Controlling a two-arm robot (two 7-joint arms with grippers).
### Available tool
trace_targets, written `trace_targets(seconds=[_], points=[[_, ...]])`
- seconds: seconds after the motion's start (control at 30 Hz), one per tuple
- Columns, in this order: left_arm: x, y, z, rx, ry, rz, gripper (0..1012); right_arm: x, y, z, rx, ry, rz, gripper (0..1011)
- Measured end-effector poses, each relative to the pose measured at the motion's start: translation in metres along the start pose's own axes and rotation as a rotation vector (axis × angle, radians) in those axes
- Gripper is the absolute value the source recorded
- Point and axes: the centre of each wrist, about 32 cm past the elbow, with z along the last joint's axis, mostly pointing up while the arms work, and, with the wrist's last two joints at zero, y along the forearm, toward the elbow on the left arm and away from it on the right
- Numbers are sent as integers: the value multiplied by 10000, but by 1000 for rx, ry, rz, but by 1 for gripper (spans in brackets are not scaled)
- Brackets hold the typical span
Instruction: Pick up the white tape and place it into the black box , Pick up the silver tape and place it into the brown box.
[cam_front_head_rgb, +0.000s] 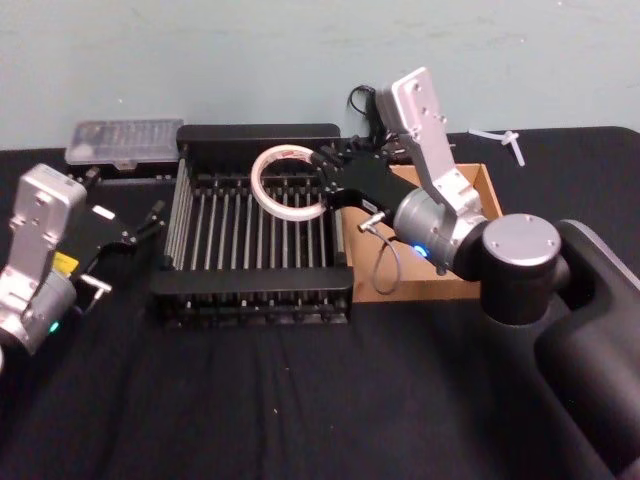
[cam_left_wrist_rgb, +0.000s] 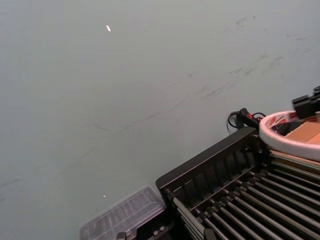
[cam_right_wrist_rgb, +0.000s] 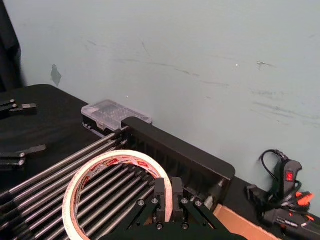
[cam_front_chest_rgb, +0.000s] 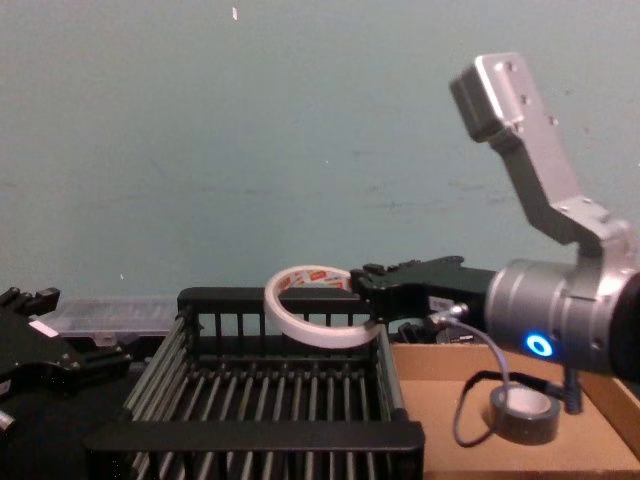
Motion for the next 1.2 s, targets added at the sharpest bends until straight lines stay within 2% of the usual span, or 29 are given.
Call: trace_targets(seconds=[0.13, 0.23, 0.53, 0.8, 1.2], points=[[0, 0, 0, 0, 0, 0, 1001, -8, 88, -7, -10, -5, -2, 87], [0, 0, 0, 0, 0, 0, 1001, -36, 202, -27, -33, -11, -2, 88], [0, 0, 0, 0, 0, 0, 1001, -96, 381, -98, -87, -21, -2, 87], [0, 0, 0, 0, 0, 0, 1001, -107, 418, -146, -112, -34, -6, 88], [0, 0, 0, 0, 0, 0, 1001, -106, 416, -148, -114, -35, -6, 88]])
